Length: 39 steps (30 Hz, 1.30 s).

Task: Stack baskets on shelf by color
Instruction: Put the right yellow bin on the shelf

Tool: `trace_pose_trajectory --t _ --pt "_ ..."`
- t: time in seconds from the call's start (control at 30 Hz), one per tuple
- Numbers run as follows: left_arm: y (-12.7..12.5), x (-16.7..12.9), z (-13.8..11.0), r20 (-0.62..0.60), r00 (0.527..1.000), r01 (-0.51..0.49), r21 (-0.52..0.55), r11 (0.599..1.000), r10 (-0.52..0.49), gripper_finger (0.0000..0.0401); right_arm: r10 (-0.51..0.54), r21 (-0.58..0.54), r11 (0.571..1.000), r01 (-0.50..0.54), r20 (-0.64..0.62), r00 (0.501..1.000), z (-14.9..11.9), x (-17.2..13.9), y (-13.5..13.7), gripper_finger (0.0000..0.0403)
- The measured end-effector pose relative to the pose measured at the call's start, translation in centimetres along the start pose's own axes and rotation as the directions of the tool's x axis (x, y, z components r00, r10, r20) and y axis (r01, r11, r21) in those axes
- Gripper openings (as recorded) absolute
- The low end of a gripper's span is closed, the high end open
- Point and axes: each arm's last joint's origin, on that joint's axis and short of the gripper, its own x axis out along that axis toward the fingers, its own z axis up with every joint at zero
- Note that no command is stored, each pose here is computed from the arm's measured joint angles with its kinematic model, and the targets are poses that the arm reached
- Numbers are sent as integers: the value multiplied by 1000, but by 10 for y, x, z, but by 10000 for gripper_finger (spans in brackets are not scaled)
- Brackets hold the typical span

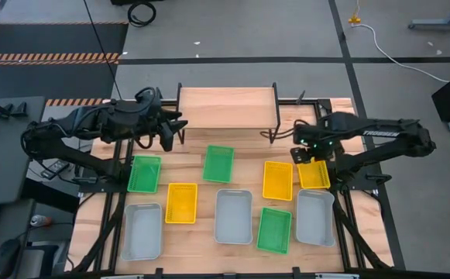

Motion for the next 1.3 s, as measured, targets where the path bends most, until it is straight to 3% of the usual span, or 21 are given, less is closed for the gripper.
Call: trace_pose_trajectory --t 0.27,0.43,0.83,1.1,1.3 --pt "0 0 0 -1 1000 0 -4 1000 0 180 64 54 996 -64 -1 998 6 55 4 227" --pt "0 0 -1 -6 1000 -2 -32 999 1 178 9 83 997 -11 18 1000 6 71 -4 227" --pt "0 0 -2 -22 1000 10 -74 997 -12 174 4 128 992 -6 17 1000 6 105 -13 221" --pt "0 0 -2 -23 1000 12 -105 994 -15 174 3 126 992 -6 18 1000 6 112 -16 176" --pt "0 0 -2 -23 1000 13 -106 994 -15 173 13 100 995 -17 40 999 7 112 -14 92"
